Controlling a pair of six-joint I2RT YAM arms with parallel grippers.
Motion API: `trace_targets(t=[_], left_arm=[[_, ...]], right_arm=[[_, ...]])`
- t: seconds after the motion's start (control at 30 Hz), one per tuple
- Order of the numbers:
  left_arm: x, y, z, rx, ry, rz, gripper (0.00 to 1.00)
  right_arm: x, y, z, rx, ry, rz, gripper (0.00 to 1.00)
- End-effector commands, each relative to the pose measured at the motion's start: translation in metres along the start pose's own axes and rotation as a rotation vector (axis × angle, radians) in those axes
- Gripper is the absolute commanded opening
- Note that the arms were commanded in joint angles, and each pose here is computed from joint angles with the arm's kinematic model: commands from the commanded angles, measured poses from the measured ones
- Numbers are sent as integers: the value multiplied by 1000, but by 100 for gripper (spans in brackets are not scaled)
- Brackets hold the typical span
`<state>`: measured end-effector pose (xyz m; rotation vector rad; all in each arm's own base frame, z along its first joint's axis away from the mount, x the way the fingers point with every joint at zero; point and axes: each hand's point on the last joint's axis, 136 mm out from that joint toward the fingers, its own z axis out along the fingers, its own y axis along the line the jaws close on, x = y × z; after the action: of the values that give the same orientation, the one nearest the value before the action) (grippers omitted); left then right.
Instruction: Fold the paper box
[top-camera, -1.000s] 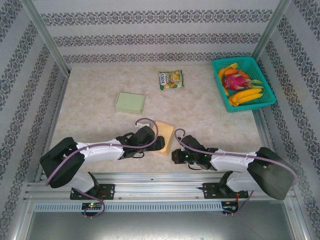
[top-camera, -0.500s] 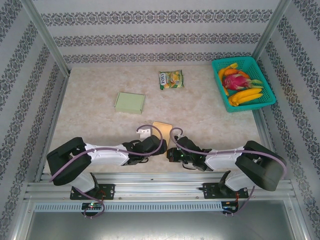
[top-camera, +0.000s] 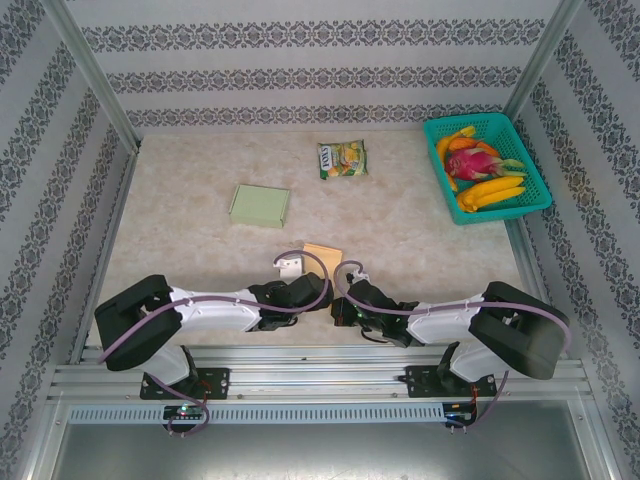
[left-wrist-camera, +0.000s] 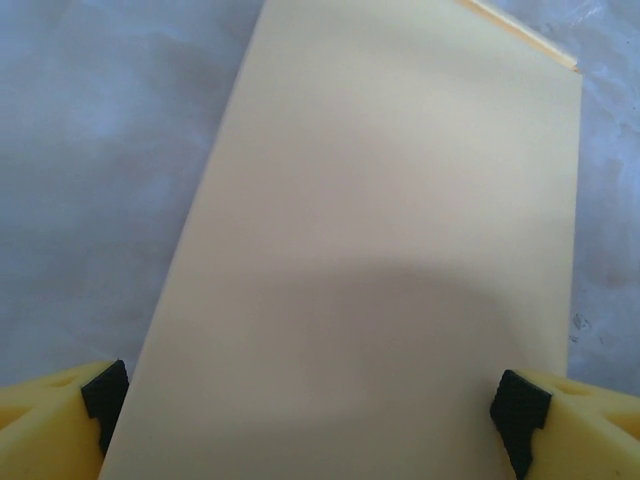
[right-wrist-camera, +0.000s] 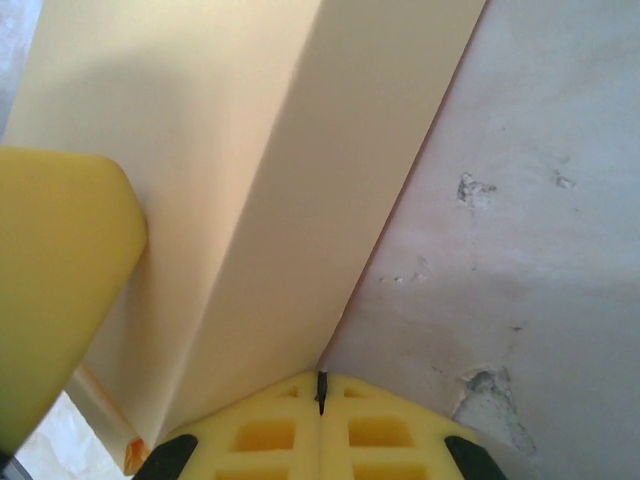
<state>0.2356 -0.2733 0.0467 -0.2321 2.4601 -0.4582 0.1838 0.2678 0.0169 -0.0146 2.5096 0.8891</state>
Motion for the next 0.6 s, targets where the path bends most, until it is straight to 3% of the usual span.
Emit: trace_targets(t=[0.0, 0.3, 0.57], left_arm=[[5, -52, -22, 207, 61, -30, 95], [-18, -1, -15, 76, 25, -64, 97], [-52, 21, -22, 21, -45, -64, 97]], right_arm=[[-15, 42, -6, -175, -70, -40, 0], [-14, -17, -28, 18, -63, -51, 0], [-37, -47, -54, 68, -90, -2, 0]])
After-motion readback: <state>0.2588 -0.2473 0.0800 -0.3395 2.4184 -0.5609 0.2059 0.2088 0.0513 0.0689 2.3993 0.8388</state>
